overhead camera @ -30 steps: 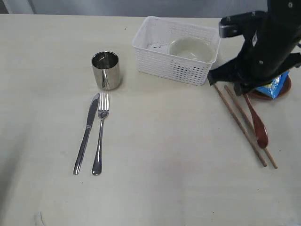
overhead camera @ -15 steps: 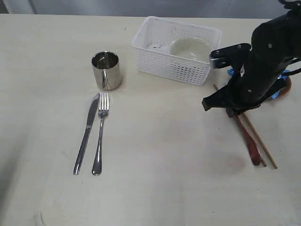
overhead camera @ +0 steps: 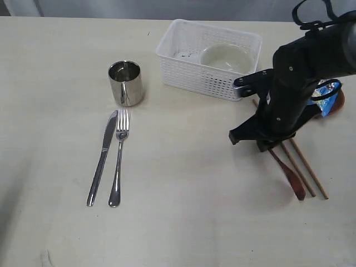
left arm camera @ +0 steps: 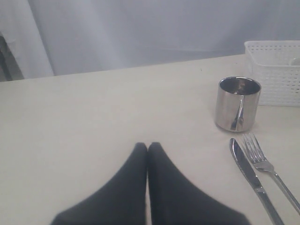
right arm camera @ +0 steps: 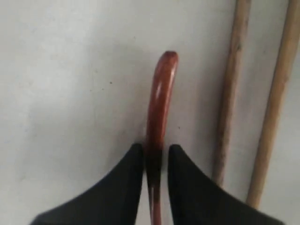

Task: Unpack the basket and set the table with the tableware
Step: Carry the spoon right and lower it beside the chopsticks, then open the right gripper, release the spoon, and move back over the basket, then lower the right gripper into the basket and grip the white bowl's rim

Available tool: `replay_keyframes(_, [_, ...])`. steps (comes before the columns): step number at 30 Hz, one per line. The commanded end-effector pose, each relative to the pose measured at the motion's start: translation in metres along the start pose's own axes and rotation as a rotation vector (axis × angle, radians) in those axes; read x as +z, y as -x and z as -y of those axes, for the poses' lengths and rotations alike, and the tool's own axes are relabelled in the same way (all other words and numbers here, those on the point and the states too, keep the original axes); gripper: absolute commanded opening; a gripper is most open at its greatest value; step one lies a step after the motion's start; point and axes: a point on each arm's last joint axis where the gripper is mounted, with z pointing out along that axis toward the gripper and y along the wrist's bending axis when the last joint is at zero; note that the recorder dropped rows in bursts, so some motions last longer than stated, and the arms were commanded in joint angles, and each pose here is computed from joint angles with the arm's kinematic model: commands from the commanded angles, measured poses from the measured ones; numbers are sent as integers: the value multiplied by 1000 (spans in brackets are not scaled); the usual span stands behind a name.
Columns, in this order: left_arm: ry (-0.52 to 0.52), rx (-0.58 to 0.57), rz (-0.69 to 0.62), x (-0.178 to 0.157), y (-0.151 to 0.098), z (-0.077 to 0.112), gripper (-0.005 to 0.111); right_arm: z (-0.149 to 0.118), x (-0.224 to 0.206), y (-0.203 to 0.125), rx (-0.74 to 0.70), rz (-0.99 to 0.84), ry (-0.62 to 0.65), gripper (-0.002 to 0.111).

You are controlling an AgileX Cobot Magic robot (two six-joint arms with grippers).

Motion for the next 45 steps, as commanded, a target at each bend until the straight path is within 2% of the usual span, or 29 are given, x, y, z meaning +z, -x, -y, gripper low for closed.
replay_keyframes(1, [1,-8,9,0,0,0,0,-1,-1,3,13,17,2,43])
replay_keyframes(3, [1,-8,9,0,0,0,0,-1,-1,3,29,17,3,51])
replay_keyframes(7, [1,-8,9,0,0,0,0,-1,-5,2,50,18,15,52])
replay_keyframes(12, [1,-8,9,0,0,0,0,3,-49,12,74,63,15,52])
replay_keyframes(15, [1,-6,9,0,0,0,0,6,-84,20,85,167,21,52])
replay_keyframes(17, [1,-6,9,0,0,0,0,6,-104,29,98,251,38,52])
replay_keyframes(21, [1,-6,9,0,0,0,0,7,-146,72,124,428,72,52])
replay_keyframes(23, [1,-6,9,0,0,0,0,6,-157,93,135,453,84,52])
replay_keyframes(26, [1,-6,9,0,0,0,0,5,-155,121,110,452,76,52])
replay_keyframes(31, [1,-6,9,0,0,0,0,1,-127,165,114,363,70,52])
replay_keyframes(38, [1,-6,9,0,0,0,0,-12,-88,189,139,256,89,52])
replay_keyframes(45, [1,-6,9,0,0,0,0,-42,-67,198,149,237,61,52])
